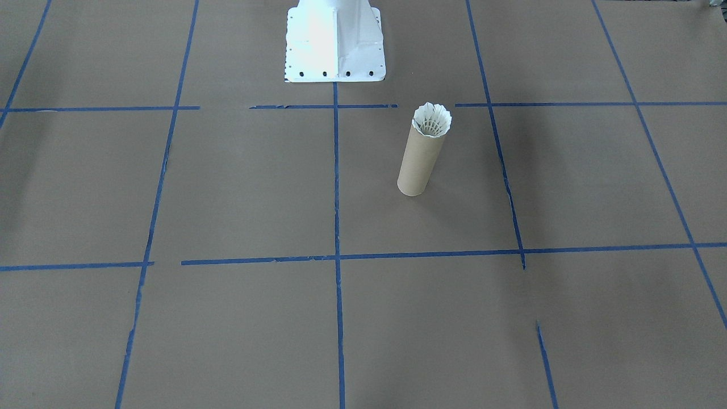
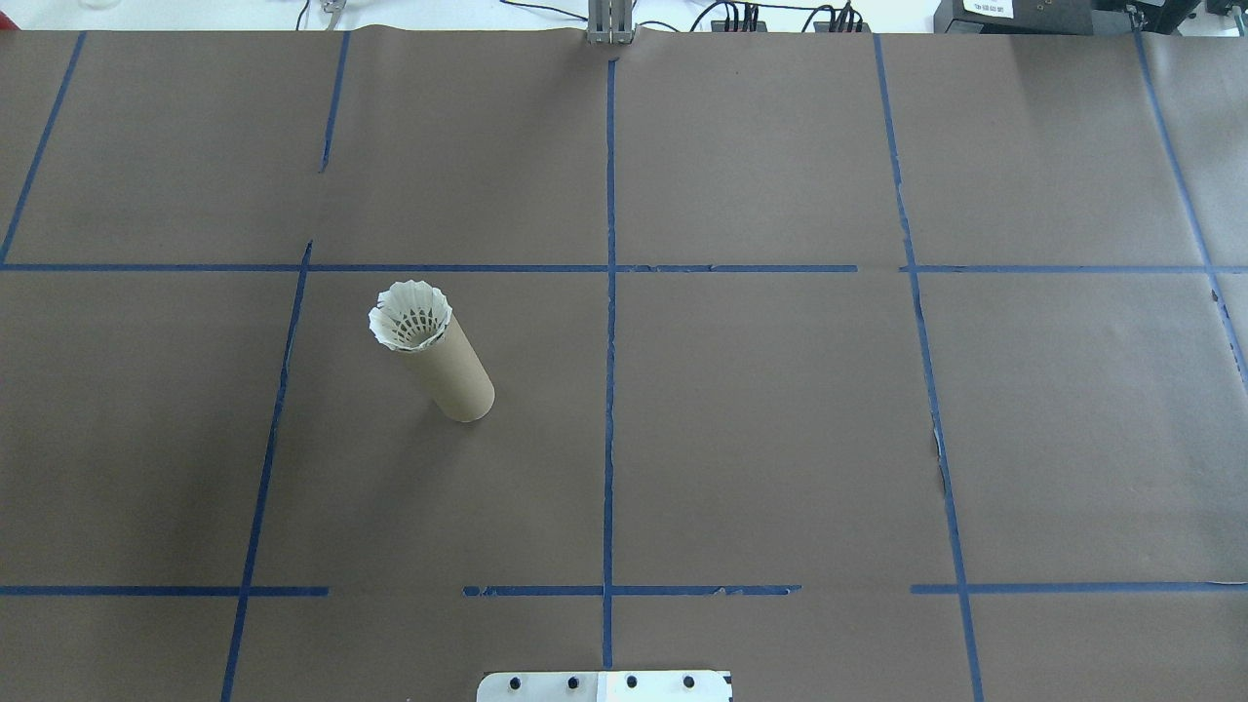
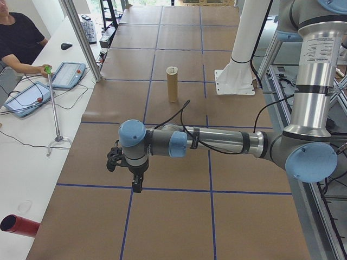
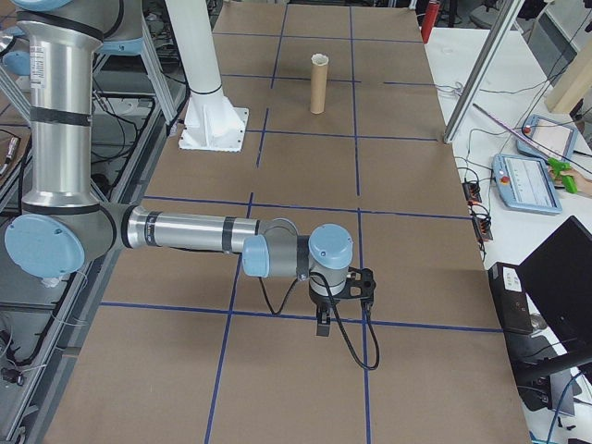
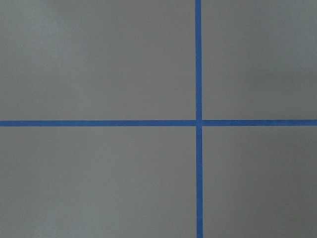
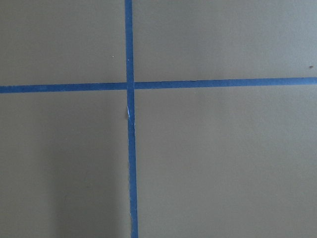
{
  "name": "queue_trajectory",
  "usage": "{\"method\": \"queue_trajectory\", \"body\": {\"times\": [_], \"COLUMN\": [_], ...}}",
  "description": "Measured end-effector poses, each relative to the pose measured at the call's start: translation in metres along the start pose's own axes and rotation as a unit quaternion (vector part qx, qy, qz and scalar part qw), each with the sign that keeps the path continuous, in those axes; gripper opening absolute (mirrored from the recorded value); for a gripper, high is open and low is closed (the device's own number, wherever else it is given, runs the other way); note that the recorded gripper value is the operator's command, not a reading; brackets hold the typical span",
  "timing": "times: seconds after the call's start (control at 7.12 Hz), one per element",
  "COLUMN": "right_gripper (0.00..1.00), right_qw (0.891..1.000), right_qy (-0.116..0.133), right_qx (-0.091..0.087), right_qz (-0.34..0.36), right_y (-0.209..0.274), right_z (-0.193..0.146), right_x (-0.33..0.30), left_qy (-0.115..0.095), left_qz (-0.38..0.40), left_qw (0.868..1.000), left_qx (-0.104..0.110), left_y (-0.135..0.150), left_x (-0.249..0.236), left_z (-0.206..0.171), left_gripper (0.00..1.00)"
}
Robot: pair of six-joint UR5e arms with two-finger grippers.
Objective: Collect badminton balls into bucket
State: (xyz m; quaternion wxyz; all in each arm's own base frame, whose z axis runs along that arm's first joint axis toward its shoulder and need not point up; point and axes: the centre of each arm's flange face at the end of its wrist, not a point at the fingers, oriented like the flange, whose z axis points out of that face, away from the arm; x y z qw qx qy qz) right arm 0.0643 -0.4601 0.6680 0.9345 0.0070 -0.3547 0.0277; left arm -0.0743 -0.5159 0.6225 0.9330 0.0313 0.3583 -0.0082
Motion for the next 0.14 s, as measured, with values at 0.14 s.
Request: {"method": "queue_trajectory", "body": {"times": [0.14], "right_gripper": [1.00], "right_qw": [1.000], "right_qy": [0.000], "right_qx": [0.000], "right_qz": [0.000], "right_y": [0.0000], "right_z": [0.0000], "right_x": [0.0000], "left_qy": [0.000], "left_qz": [0.000], "left_qw": [1.000], "left_qx": [0.001], "left_y": [-0.0009], "left_x": [0.0006], "left_z": [-0.0006], "left_gripper": [1.00]}}
